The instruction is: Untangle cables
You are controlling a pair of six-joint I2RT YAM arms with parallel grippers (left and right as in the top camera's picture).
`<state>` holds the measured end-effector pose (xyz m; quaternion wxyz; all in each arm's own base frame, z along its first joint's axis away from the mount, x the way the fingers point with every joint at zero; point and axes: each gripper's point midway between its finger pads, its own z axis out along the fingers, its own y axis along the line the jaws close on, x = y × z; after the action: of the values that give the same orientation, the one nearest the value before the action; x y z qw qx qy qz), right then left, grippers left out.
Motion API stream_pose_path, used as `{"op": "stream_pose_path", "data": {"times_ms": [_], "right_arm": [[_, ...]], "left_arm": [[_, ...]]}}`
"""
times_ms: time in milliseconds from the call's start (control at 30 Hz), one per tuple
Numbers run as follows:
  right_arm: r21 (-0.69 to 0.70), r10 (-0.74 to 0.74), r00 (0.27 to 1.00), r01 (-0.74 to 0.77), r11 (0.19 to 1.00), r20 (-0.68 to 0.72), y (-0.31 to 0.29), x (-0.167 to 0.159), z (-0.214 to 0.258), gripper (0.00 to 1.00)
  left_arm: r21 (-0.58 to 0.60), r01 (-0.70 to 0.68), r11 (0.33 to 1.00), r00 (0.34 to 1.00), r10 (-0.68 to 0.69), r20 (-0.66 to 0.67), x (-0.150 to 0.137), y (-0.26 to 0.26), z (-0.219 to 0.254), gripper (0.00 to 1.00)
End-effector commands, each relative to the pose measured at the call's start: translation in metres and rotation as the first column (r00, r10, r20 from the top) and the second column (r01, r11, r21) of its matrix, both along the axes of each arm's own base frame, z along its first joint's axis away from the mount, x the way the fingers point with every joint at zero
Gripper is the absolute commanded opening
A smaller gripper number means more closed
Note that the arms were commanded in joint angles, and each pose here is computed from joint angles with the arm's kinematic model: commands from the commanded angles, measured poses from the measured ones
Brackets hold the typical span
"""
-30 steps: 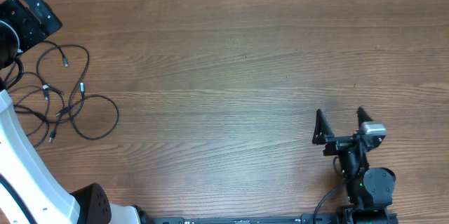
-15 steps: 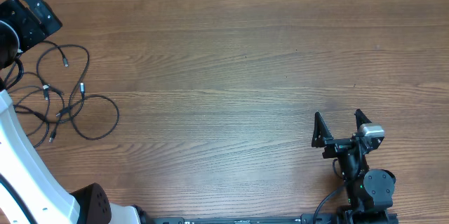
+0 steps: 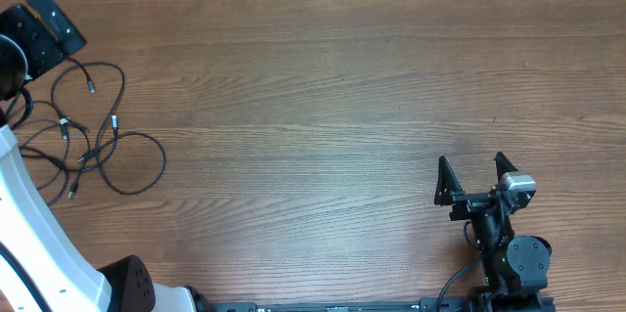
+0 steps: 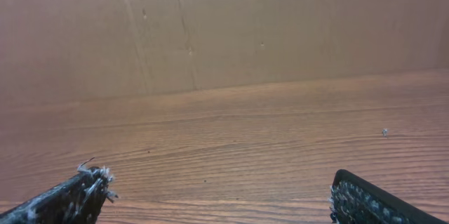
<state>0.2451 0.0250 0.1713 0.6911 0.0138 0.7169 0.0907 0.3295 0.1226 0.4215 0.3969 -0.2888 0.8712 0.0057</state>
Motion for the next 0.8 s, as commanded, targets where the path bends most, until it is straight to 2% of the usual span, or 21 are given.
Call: {"op": "stream_pose_path", "data": {"times_ms": [0,100,167,200,267,333,400,533,667,767], "right_arm": [[0.002,0.003,1.000,-0.003,1.000,0.004,0.000,0.000,-0.002,1.00],[0.002,0.003,1.000,-0.003,1.000,0.004,0.000,0.000,-0.002,1.00],[0.002,0.003,1.000,-0.003,1.000,0.004,0.000,0.000,-0.002,1.00],[0.002,0.003,1.000,-0.003,1.000,0.004,0.000,0.000,-0.002,1.00],[0.002,0.003,1.000,-0.003,1.000,0.004,0.000,0.000,-0.002,1.00],[0.002,0.003,1.000,-0.003,1.000,0.004,0.000,0.000,-0.002,1.00],[0.002,0.003,1.000,-0.003,1.000,0.004,0.000,0.000,-0.002,1.00],[0.002,0.003,1.000,-0.003,1.000,0.004,0.000,0.000,-0.002,1.00],[0.002,0.003,1.000,-0.003,1.000,0.004,0.000,0.000,-0.002,1.00],[0.002,0.003,1.000,-0.003,1.000,0.004,0.000,0.000,-0.002,1.00]], "left_arm": [[0.043,-0.008,0.999,1.000,0.009,-0.005,0.000,-0.003,0.001,1.00],[0.053,0.056,0.997,0.998,-0.058,0.030,0.010,-0.024,-0.001,1.00],[0.081,0.159,0.984,0.983,-0.166,0.079,0.023,-0.049,-0.005,1.00],[0.126,0.263,0.956,0.951,-0.279,0.134,0.034,-0.073,-0.007,0.99],[0.215,0.380,0.900,0.879,-0.424,0.218,0.044,-0.105,-0.008,1.00],[0.283,0.439,0.853,0.808,-0.513,0.290,0.043,-0.129,-0.011,0.99],[0.344,0.466,0.815,0.737,-0.573,0.358,0.034,-0.150,-0.020,0.99],[0.427,0.480,0.766,0.643,-0.639,0.422,0.012,-0.173,-0.056,1.00],[0.506,0.458,0.731,0.587,-0.676,0.446,-0.011,-0.178,-0.101,1.00],[0.537,0.441,0.719,0.571,-0.686,0.450,-0.027,-0.176,-0.130,0.99]]}}
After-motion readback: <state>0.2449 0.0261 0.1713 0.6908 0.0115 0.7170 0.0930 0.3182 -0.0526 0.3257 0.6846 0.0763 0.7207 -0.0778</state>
